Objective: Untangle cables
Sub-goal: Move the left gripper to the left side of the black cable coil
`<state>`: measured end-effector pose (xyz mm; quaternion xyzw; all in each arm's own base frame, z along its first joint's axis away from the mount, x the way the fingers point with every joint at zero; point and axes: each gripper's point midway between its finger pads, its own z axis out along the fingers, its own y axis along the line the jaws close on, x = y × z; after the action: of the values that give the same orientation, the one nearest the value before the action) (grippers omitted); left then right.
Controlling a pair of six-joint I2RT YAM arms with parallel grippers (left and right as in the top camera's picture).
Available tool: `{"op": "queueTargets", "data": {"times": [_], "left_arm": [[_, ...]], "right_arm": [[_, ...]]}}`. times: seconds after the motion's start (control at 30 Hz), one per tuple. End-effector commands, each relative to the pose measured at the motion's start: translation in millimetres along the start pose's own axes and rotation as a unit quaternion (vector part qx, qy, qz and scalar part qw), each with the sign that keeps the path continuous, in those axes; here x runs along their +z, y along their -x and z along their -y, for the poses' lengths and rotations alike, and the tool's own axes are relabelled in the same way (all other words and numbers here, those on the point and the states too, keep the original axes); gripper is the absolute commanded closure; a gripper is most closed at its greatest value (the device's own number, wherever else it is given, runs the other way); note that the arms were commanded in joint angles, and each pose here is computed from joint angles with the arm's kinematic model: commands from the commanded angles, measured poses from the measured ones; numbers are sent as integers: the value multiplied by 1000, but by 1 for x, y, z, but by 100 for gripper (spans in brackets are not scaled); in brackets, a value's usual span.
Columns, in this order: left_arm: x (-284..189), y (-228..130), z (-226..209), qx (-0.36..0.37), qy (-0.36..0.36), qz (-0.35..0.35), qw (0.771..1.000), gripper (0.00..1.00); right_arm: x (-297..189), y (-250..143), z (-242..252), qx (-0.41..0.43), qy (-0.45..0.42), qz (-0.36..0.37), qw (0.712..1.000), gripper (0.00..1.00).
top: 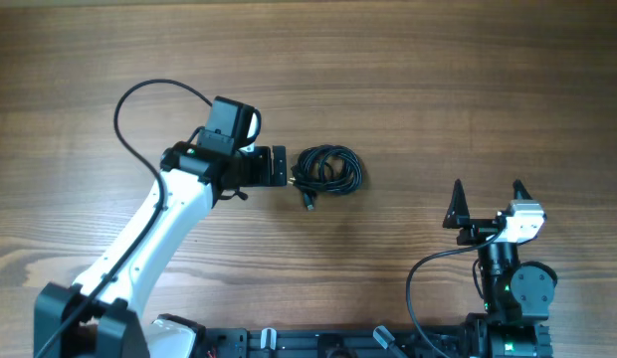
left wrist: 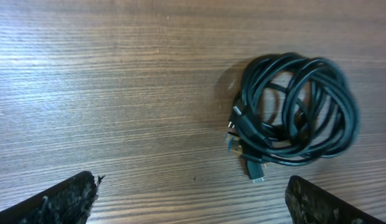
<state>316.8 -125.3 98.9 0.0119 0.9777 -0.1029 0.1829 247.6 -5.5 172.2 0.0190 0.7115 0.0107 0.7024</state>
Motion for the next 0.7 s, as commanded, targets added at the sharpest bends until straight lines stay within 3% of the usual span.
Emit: {"op": "queueTargets", "data": {"times": [0.0, 0.67], "left_arm": [[7, 8, 2, 0, 6, 1, 1000, 0], [10, 16, 5, 0, 0, 16, 1000, 0]], "right_arm": [[-1, 3, 1, 7, -4, 7, 1000, 0], [-1, 3, 1, 6, -4, 7, 1000, 0]]}}
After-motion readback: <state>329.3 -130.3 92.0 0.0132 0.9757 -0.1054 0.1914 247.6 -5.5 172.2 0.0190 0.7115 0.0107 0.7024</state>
